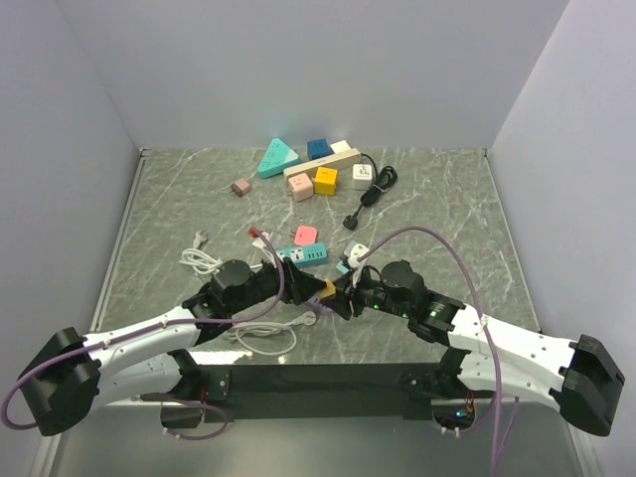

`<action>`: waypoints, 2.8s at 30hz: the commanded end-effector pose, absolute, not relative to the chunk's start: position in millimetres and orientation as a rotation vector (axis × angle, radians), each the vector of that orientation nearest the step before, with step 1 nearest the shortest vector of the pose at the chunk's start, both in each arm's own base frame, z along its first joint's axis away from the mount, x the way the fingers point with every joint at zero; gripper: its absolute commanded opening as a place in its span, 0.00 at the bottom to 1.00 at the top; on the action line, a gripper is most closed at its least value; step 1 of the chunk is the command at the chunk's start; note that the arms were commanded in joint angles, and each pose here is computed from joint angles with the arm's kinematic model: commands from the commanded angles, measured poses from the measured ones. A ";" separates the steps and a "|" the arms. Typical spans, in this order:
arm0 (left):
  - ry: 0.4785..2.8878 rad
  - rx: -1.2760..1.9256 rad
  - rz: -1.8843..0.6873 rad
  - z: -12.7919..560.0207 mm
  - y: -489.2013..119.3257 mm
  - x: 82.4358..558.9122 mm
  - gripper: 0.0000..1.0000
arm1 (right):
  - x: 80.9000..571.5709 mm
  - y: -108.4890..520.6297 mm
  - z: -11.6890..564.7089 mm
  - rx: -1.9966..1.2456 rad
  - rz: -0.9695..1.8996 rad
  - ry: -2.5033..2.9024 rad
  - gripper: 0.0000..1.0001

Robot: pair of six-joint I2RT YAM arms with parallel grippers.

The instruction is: Insert the plug

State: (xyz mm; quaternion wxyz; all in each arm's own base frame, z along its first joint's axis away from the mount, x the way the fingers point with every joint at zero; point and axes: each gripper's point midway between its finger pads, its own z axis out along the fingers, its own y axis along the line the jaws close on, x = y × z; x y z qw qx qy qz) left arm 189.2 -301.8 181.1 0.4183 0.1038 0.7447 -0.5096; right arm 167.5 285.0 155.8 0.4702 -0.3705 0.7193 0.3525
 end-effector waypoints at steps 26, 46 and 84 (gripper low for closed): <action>1.837 0.328 -1.395 184.1 -314.4 173.5 0.61 | 182.2 296.9 190.5 -0.830 0.862 1.641 0.10; 1.644 0.690 -1.352 185.6 -315.3 159.5 0.00 | 165.7 279.1 208.0 -0.826 0.885 1.659 0.91; 1.370 1.267 -1.449 196.6 -312.2 83.6 0.01 | 89.1 292.7 206.3 -1.272 1.266 1.775 0.66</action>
